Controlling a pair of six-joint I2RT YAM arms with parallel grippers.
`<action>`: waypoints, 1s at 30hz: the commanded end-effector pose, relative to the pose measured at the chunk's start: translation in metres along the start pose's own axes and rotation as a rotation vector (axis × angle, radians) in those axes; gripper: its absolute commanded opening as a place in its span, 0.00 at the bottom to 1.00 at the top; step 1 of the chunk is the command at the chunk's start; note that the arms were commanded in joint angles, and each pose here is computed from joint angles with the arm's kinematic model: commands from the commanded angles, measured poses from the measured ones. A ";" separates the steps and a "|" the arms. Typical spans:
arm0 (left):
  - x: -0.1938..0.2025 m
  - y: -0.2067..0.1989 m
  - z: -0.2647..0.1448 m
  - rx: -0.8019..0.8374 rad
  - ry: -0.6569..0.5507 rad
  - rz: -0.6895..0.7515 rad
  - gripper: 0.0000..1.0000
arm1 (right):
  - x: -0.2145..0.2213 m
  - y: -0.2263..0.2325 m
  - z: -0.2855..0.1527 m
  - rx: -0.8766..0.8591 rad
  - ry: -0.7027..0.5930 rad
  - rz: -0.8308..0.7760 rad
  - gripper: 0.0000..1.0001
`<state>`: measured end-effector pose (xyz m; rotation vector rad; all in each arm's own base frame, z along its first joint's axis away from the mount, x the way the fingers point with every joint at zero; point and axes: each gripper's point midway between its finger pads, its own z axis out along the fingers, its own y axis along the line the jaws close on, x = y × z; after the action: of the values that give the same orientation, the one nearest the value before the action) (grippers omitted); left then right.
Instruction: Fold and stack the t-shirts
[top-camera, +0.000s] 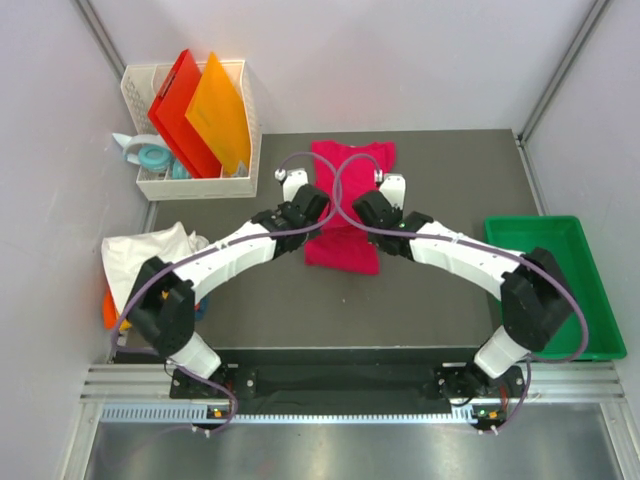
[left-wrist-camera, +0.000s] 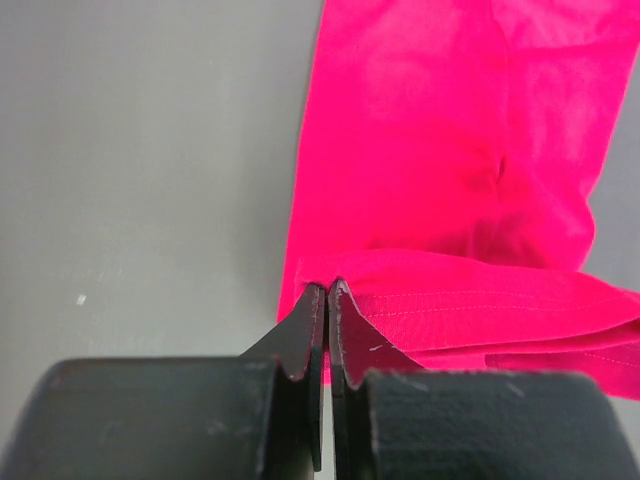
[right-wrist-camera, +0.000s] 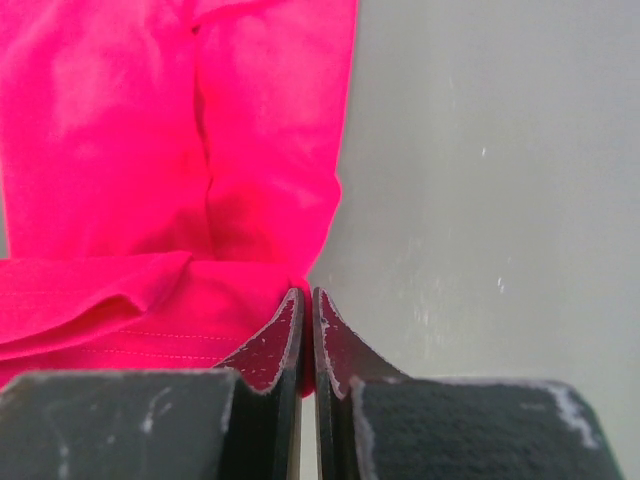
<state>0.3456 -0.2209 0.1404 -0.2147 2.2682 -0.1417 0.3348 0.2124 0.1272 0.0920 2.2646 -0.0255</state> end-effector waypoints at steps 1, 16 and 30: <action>-0.031 -0.019 0.019 0.033 -0.045 0.002 0.00 | -0.032 0.004 0.017 -0.001 -0.035 -0.010 0.00; -0.031 -0.021 0.092 0.001 0.030 0.013 0.00 | -0.032 -0.006 0.077 0.047 0.029 -0.006 0.00; -0.065 -0.037 0.128 0.007 0.019 0.036 0.00 | -0.060 0.001 0.110 0.045 0.018 0.005 0.00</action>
<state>0.4657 -0.2468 0.0891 -0.1739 2.3489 -0.1267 0.4281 0.2028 0.0798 0.0999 2.3503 -0.1031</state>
